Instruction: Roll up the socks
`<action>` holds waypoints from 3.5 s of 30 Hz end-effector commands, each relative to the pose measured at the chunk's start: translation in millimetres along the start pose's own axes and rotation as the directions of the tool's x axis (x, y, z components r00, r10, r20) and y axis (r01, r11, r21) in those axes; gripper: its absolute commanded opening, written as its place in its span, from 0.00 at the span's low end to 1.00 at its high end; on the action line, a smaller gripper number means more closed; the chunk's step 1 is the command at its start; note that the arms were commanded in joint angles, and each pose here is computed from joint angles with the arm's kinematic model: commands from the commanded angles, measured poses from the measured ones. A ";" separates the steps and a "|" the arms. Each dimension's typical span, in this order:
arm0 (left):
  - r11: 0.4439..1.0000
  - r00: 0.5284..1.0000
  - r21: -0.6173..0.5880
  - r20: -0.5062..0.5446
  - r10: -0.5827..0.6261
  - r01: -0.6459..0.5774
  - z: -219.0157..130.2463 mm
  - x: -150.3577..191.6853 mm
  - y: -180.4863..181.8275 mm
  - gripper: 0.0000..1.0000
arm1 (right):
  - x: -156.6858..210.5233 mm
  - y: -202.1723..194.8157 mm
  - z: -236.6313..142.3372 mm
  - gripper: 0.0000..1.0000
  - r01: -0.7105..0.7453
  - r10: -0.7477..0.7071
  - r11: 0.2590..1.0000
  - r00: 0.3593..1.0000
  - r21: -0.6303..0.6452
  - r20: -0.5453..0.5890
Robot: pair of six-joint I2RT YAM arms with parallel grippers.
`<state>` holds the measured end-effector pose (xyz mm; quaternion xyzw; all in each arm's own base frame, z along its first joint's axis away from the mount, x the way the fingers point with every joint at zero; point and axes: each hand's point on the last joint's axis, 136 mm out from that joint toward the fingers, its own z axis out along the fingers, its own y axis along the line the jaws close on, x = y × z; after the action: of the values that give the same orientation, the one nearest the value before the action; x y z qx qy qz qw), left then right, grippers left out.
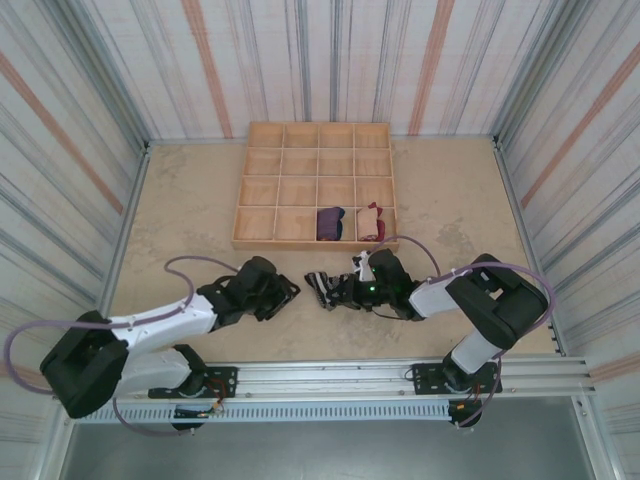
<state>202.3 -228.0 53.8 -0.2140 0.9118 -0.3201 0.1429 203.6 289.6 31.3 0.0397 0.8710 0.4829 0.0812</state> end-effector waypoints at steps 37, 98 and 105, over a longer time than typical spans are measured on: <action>0.951 0.942 -0.054 -0.163 0.293 -0.305 72.0 14.3 -38.0 0.03 | 20.9 -67.4 -35.8 0.29 -0.090 0.109 0.936 0.993 0.339 -0.039; 0.967 0.968 -0.219 -0.240 0.078 -0.132 21.7 24.1 31.8 0.00 | -36.1 7.6 -9.2 0.71 0.616 -0.639 0.574 0.749 0.539 -0.176; 0.962 0.966 -0.236 -0.245 0.078 -0.138 17.3 21.0 31.1 0.00 | 0.4 26.5 -25.3 0.71 0.674 -0.761 0.488 0.639 0.555 -0.107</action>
<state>194.6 -246.6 33.2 -0.1195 0.9546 -0.2675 0.0542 195.0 287.4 52.1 -0.2767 0.9092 0.1500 0.2727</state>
